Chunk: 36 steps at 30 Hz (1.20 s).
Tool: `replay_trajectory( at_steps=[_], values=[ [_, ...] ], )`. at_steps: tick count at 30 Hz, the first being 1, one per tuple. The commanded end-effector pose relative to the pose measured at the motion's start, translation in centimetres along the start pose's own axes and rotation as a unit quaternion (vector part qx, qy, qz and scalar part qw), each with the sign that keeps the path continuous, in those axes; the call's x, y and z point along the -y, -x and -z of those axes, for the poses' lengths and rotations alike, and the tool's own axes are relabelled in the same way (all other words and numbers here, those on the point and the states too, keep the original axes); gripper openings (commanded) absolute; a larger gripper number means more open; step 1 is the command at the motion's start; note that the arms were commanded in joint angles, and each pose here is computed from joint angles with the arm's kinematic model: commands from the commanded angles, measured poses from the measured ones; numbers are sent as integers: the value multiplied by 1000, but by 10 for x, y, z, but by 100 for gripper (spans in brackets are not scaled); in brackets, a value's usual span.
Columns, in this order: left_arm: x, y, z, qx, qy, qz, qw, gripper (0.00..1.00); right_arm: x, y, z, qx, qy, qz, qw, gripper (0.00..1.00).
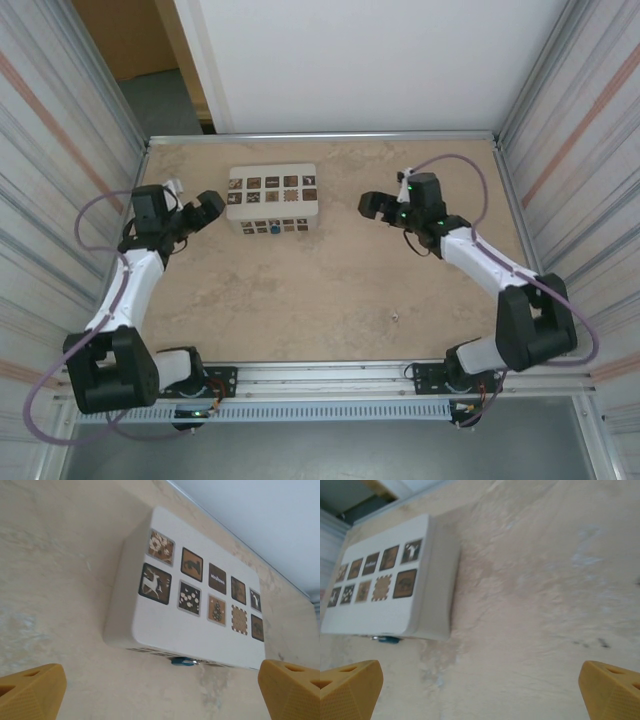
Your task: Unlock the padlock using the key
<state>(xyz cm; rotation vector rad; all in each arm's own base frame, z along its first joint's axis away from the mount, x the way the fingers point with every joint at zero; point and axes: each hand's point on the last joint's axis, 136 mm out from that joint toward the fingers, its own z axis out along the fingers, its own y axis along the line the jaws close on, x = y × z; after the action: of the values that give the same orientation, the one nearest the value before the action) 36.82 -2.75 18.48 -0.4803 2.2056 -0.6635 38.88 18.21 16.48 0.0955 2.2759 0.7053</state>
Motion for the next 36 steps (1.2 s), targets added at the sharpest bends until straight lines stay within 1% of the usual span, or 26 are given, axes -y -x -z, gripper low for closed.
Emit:
replay_trajectory(
  at_steps=[1, 5, 12, 16, 21, 28, 36],
  values=[
    [21, 8, -6, -22, -52, 12, 998, 99, -21, -3, -22, -23, 16, -13, 1000, 99],
    [18, 13, -26, -38, -55, 16, 998, 99, -40, -4, -50, -35, 38, -15, 999, 99],
    [11, 12, -65, -79, -68, 32, 994, 99, -55, -12, -100, -71, 61, -36, 995, 99],
    [10, 9, -84, -102, -76, 36, 991, 99, -64, -13, -120, -79, 74, -40, 993, 99],
    [16, 1, -104, -125, -81, 24, 989, 99, -79, -16, -140, -97, 108, -50, 988, 99],
    [20, -9, -120, -142, -79, 15, 987, 99, -93, -23, -154, -114, 128, -51, 984, 99],
    [37, -26, -118, -160, -89, -2, 983, 99, -109, -30, -146, -132, 152, -39, 979, 99]
  ],
)
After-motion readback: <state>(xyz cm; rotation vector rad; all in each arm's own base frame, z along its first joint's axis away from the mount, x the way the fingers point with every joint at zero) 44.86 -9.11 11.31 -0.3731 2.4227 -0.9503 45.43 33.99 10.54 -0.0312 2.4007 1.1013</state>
